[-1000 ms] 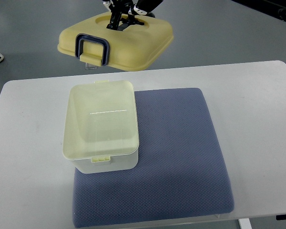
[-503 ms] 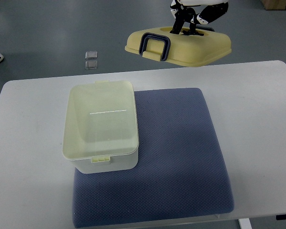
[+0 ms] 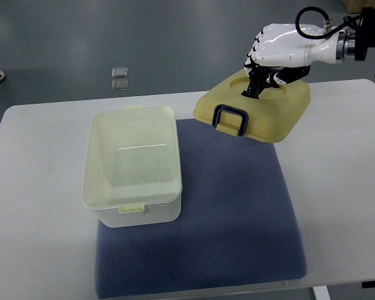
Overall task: Open white storage box with right hand
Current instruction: 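Lower the held lid onto the cushion beside the box, then open the right hand and release the lid handle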
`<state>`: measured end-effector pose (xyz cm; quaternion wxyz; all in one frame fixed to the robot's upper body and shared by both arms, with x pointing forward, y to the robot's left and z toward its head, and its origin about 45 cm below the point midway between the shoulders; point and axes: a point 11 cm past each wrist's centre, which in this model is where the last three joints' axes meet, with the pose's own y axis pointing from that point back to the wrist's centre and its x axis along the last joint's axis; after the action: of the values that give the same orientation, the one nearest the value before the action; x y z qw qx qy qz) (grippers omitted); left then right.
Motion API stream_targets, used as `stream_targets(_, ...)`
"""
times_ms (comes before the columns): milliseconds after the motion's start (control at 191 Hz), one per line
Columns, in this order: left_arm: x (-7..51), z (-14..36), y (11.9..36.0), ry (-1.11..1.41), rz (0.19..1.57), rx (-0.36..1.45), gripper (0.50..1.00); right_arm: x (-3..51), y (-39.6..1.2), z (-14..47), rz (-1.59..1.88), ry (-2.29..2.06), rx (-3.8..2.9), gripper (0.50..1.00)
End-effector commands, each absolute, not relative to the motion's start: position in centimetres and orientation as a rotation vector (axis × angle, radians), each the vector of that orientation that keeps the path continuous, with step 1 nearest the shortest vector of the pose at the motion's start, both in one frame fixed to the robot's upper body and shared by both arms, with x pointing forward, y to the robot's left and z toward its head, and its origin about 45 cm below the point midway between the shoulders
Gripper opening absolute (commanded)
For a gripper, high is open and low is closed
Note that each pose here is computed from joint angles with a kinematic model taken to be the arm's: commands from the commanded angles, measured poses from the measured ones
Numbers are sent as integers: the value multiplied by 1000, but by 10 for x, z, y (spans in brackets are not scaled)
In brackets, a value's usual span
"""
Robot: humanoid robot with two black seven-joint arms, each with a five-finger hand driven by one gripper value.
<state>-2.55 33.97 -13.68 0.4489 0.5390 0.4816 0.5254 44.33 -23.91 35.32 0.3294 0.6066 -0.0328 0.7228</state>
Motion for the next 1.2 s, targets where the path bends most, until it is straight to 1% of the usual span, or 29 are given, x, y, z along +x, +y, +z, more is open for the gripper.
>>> stream_targets(0,-25,-137,340,1191,1300,1334,1000,439,-241,336,1886,-69,1602,500)
stream_targets(126,-25,-137,340,1192,1299,1333,1000,435,-242,323,1876,-61,1621,500)
stream_targets(602,-25,-137,340,1191,1300,1334,1000,416,-209,267,1863,14,1750,500)
stream_targets(832,-25,-137,340,1191,1300,1334,1000,408,-206,248,1829,26,1794,500)
stream_targets(838,-26,-137,340,1190,1299,1335,1000,408,-206,248,1828,25,1795,527)
stream_targets(843,-26,-137,340,1190,1299,1335,1000,408,-206,248,1828,24,1795,527)
stream_targets(848,-25,-137,340,1191,1300,1334,1000,408,-206,247,1825,28,1799,553)
stream_targets(853,-25,-137,340,1191,1300,1334,1000,408,-206,247,1825,28,1799,554)
stream_targets(859,-25,-137,340,1191,1300,1334,1000,407,-206,246,1825,25,1803,584)
stream_targets(864,-25,-137,340,1191,1300,1334,1000,407,-206,246,1825,25,1803,584)
stream_targets(869,-25,-137,340,1191,1300,1334,1000,407,-206,245,1821,24,1806,613)
stream_targets(874,-25,-137,340,1191,1300,1334,1000,407,-206,245,1821,24,1806,613)
stream_targets(880,-25,-137,340,1192,1299,1333,1000,406,-205,244,1820,25,1809,643)
stream_targets(885,-25,-137,340,1192,1299,1333,1000,406,-205,244,1820,25,1809,643)
stream_targets(890,-25,-137,340,1192,1299,1333,1000,406,-205,243,1818,23,1811,676)
stream_targets(895,-25,-137,340,1192,1299,1333,1000,406,-205,243,1818,23,1811,676)
stream_targets(901,-25,-137,340,1191,1300,1334,1000,406,-205,242,1817,25,1813,711)
stream_targets(906,-25,-137,340,1191,1300,1334,1000,406,-205,242,1817,25,1813,711)
stream_targets(911,-25,-137,340,1191,1300,1334,1000,405,-205,242,1815,23,1815,747)
stream_targets(916,-25,-137,340,1191,1300,1334,1000,405,-205,242,1815,23,1815,748)
stream_targets(921,-26,-137,340,1191,1298,1334,1000,405,-205,242,1813,20,1818,778)
stream_targets(927,-26,-137,340,1191,1298,1334,1000,405,-205,242,1813,20,1818,778)
stream_targets(932,-25,-137,340,1191,1300,1334,1000,405,-204,242,1813,19,1820,805)
stream_targets(937,-25,-137,340,1191,1300,1334,1000,405,-204,242,1813,19,1820,805)
stream_targets(942,-25,-137,340,1191,1300,1334,1000,405,-205,241,1811,18,1822,825)
stream_targets(963,-25,-137,340,1192,1299,1333,1000,405,-204,240,1810,17,1825,854)
stream_targets(1000,-25,-137,340,1192,1299,1333,1000,403,-202,237,1805,19,1837,879)
stream_targets(1026,-25,-137,340,1192,1299,1333,1000,403,-201,237,1803,16,1843,911)
stream_targets(1194,-25,-137,340,1192,1299,1333,1000,404,-199,239,1797,-3,1854,924)
